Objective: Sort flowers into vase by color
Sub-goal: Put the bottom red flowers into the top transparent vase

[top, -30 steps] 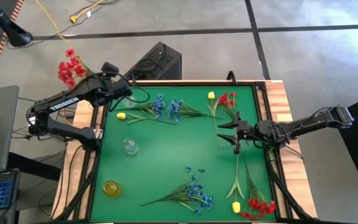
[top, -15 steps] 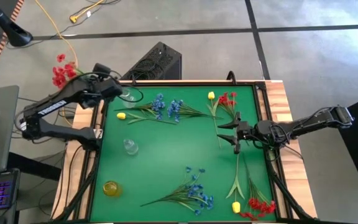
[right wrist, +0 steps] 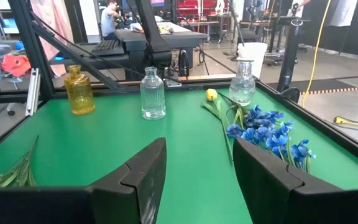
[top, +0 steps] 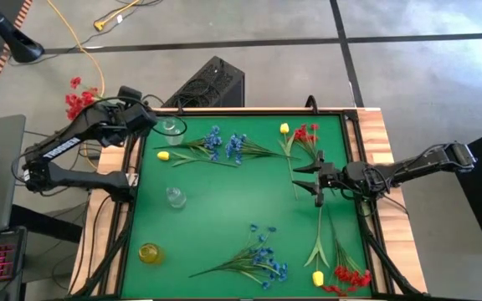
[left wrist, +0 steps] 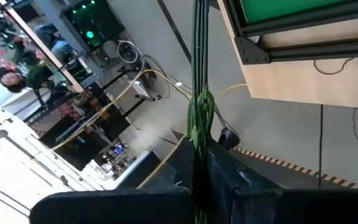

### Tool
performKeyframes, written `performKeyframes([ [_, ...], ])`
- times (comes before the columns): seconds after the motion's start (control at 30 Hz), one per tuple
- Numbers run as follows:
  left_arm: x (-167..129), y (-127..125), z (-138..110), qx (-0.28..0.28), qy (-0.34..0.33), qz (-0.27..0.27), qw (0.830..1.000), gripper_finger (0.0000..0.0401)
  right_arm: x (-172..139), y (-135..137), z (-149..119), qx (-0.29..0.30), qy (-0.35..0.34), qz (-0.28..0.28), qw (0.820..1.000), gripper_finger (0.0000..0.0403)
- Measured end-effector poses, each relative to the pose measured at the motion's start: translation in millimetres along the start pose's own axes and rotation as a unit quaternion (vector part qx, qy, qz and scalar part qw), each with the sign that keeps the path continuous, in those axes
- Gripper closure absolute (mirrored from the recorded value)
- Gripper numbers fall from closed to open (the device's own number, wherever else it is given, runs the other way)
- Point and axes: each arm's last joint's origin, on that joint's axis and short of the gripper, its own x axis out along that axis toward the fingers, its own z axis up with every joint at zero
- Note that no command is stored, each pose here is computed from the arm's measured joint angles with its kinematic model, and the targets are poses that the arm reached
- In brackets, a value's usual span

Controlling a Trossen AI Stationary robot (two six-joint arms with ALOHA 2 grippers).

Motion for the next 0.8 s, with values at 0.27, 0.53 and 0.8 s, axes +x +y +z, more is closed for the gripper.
performKeyframes([
  [0.27,4.9,1.9,-1.6,-0.003,0.013,-0.013,1.000,0.0401,0.0,0.0,0.0,0.001,0.000,0.000,1.000,0.0190],
  [0.53,8.2,4.2,5.5,0.011,0.010,-0.025,1.000,0.0401,0.0,0.0,0.0,0.001,0.000,0.000,1.000,0.0190],
  [0.8,8.2,3.9,6.3,0.004,0.000,-0.032,0.999,0.0401,0.0,0.0,0.1,0.001,0.000,0.000,1.000,0.0190],
])
